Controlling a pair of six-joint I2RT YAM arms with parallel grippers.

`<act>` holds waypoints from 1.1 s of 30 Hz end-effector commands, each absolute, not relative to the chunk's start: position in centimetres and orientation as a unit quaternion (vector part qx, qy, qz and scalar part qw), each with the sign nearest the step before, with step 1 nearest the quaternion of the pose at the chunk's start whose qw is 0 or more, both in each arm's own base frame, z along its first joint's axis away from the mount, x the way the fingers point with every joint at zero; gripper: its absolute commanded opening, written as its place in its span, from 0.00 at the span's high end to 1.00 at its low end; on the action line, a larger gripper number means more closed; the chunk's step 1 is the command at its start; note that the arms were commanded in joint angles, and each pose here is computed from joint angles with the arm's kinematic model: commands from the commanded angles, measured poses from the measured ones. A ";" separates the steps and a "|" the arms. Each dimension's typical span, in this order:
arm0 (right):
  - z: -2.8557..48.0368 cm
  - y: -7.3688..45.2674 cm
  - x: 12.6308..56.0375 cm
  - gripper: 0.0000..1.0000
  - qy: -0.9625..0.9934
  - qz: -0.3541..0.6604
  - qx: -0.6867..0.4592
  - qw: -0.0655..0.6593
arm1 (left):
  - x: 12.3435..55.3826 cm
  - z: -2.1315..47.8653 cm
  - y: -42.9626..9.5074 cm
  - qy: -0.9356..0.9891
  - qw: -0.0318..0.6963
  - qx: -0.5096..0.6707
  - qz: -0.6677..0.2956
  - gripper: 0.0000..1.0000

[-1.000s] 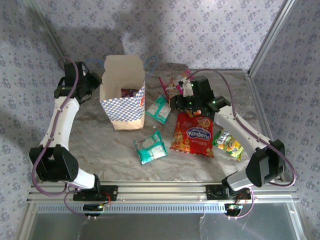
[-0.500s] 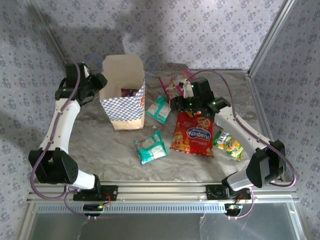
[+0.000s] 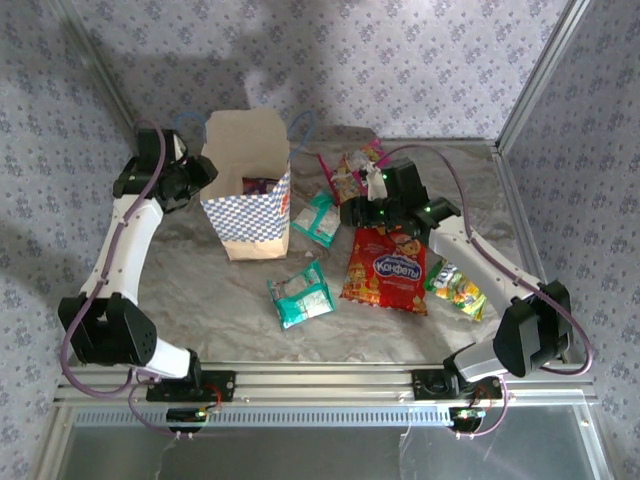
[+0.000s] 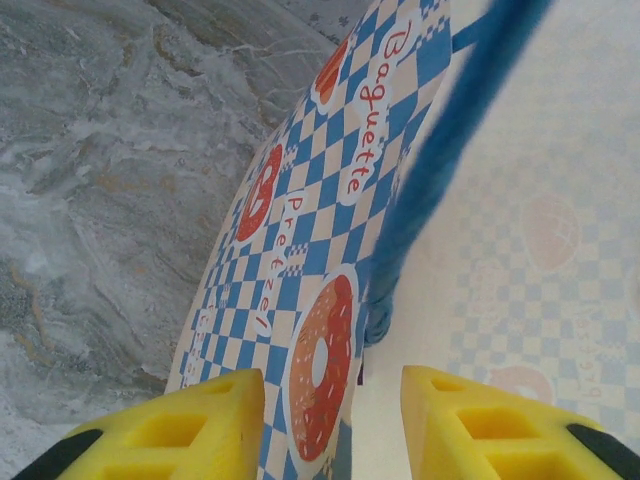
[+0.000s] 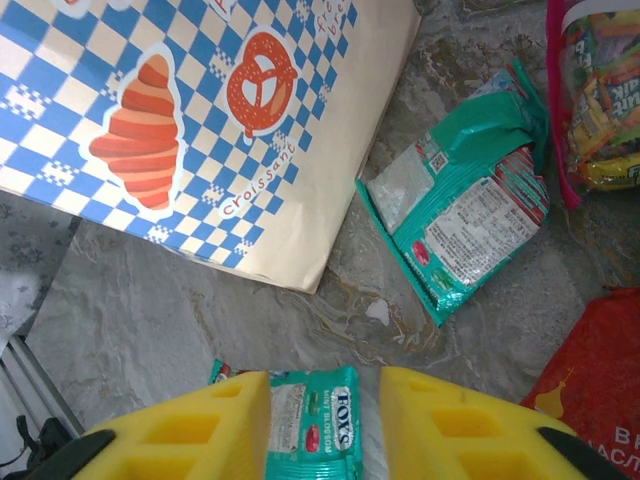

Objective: Place the snacks into the paper bag

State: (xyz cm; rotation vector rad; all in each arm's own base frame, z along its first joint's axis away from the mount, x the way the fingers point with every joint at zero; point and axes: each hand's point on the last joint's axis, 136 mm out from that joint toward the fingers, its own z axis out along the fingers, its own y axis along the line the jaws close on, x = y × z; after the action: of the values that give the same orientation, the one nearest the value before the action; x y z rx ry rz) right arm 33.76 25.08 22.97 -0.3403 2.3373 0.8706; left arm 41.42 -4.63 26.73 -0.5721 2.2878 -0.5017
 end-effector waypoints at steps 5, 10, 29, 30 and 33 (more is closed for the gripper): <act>20.4 25.6 31.3 0.42 0.896 0.329 -0.145 0.260 | 41.9 28.7 -5.0 0.879 0.377 -0.215 -0.198 0.74; 17.9 27.1 29.7 0.35 0.905 0.321 -0.172 0.219 | 41.6 28.6 -4.8 0.879 0.378 -0.219 -0.194 0.76; 13.2 31.3 27.9 0.18 0.916 0.292 -0.233 0.146 | 40.6 29.2 -4.5 0.877 0.384 -0.217 -0.189 0.79; 13.0 31.4 27.9 0.17 0.917 0.290 -0.234 0.144 | 40.5 29.2 -4.5 0.877 0.385 -0.217 -0.189 0.79; 12.1 31.8 27.7 0.17 0.920 0.286 -0.236 0.130 | 40.4 29.2 -4.5 0.877 0.385 -0.216 -0.187 0.79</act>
State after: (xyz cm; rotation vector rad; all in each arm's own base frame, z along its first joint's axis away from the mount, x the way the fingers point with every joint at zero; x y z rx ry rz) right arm 28.02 31.35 12.46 -0.6437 2.6481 0.8410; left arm 41.06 -4.48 27.15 -0.5801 2.2780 -0.4824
